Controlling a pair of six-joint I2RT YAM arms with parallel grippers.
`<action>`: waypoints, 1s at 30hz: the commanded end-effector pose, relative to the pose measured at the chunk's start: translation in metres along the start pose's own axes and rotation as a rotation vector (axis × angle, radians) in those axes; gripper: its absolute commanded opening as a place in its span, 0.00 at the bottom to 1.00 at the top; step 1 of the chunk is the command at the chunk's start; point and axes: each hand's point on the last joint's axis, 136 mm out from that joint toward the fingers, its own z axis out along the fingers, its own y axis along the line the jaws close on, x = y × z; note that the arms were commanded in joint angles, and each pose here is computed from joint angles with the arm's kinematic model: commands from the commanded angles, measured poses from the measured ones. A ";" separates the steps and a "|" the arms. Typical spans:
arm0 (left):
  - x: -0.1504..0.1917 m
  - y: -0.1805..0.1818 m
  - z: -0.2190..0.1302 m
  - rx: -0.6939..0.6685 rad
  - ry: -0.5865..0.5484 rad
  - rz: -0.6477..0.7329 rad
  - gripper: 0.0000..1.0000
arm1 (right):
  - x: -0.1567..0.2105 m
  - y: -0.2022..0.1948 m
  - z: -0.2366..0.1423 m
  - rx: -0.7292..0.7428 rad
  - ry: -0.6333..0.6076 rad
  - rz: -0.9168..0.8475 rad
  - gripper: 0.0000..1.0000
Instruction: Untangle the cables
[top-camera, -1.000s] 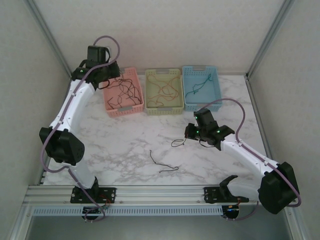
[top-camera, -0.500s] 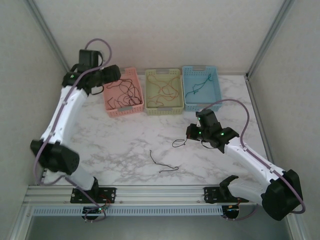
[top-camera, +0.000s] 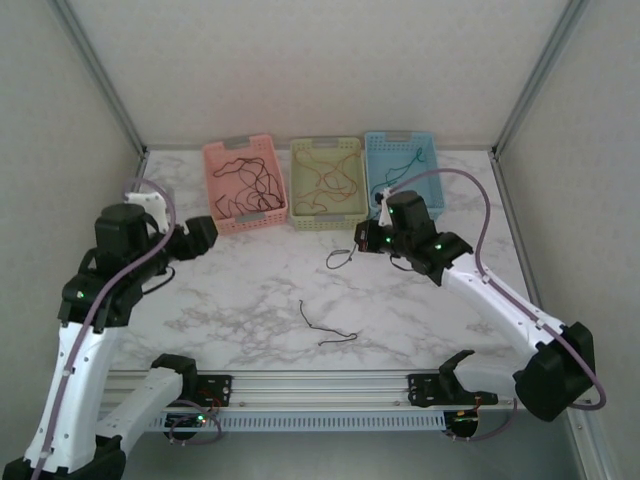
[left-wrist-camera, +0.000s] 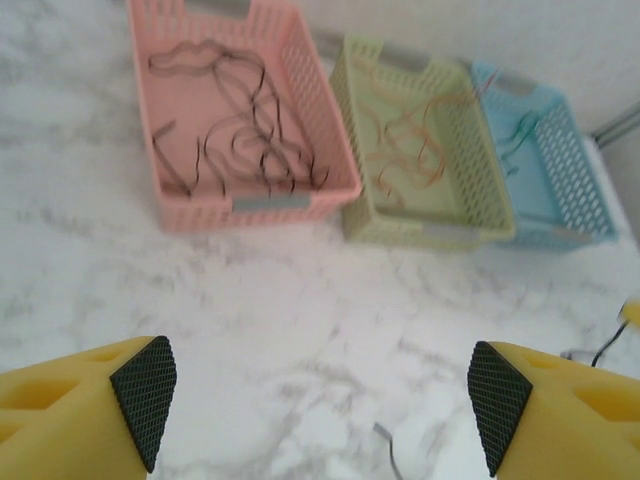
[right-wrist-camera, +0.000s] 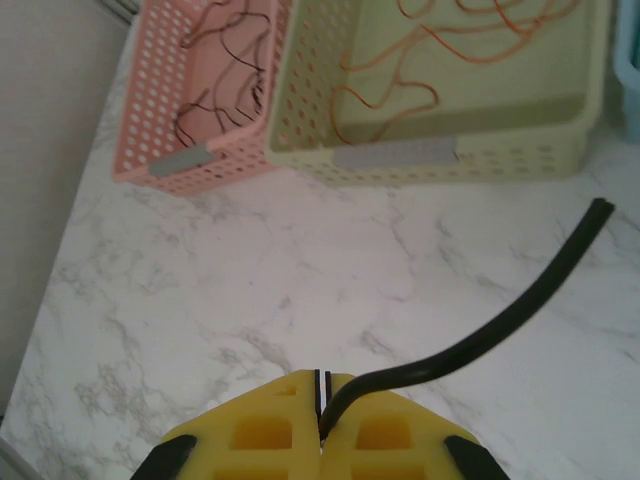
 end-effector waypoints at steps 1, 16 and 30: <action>0.027 0.005 -0.010 0.014 0.044 0.005 0.79 | -0.015 0.024 0.002 -0.058 -0.030 -0.059 0.00; 0.052 -0.100 -0.014 0.656 0.196 -0.108 0.79 | 0.002 0.081 -0.018 -0.285 -0.061 -0.197 0.00; 0.110 -0.143 0.015 0.673 0.412 0.073 0.69 | 0.045 0.146 -0.049 -0.596 -0.052 -0.455 0.00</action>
